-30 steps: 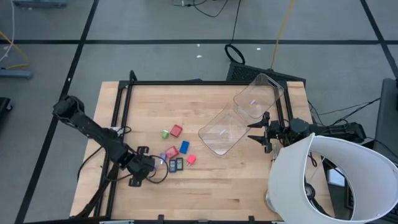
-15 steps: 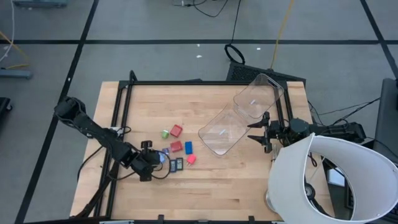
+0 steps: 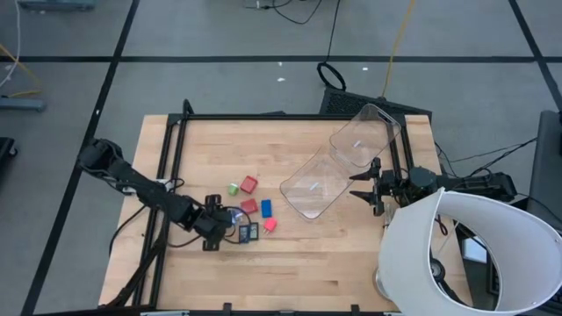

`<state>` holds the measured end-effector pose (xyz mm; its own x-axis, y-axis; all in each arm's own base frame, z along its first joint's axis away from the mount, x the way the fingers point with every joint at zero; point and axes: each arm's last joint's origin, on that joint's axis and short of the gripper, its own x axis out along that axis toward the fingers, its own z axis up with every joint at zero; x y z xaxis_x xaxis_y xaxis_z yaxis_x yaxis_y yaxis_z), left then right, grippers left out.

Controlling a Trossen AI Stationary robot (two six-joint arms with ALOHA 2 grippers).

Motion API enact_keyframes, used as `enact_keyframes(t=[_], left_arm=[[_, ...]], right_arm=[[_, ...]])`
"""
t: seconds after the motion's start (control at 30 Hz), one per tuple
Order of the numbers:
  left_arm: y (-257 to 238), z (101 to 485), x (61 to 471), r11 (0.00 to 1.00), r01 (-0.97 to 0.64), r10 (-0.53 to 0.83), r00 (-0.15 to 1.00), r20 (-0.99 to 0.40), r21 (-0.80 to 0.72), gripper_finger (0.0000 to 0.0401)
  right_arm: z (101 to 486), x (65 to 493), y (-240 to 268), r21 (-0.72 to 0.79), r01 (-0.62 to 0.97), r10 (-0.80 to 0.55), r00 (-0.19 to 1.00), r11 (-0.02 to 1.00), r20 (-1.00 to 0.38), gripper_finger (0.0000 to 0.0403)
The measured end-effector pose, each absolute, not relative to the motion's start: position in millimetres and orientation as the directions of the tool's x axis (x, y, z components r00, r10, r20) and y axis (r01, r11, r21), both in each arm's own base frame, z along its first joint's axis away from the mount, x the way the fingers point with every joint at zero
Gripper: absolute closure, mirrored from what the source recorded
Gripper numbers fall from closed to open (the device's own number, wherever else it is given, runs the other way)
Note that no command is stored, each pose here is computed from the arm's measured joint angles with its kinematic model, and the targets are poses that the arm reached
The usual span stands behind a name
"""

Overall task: Pick & Place Office items
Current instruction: Put the light blue charger adapter into the right transparent bin

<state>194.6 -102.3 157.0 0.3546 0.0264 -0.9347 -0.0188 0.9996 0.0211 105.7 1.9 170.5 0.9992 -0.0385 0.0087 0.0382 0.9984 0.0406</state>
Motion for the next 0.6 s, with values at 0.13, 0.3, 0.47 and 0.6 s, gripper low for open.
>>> enact_keyframes(t=[0.13,0.3,0.47,0.6], left_arm=[[-106,167,202,0.996,0.088,-0.031,0.366,-0.93,0.001,0.0102],[-108,171,204,0.929,0.35,-0.029,0.386,-0.922,0.117,0.0094],[-105,167,202,0.829,0.516,0.001,0.385,-0.923,0.216,0.0093],[-96,160,200,0.823,0.488,0.092,0.391,-0.916,0.29,0.0093]], right_arm=[[171,106,2,0.041,0.038,-0.039,0.999,0.998,0.009,0.0183],[170,106,2,0.041,0.039,-0.039,0.999,0.998,0.008,0.0183],[171,106,2,0.041,0.038,-0.039,0.999,0.998,0.009,0.0183],[171,106,2,0.041,0.039,-0.039,0.999,0.998,0.008,0.0183]])
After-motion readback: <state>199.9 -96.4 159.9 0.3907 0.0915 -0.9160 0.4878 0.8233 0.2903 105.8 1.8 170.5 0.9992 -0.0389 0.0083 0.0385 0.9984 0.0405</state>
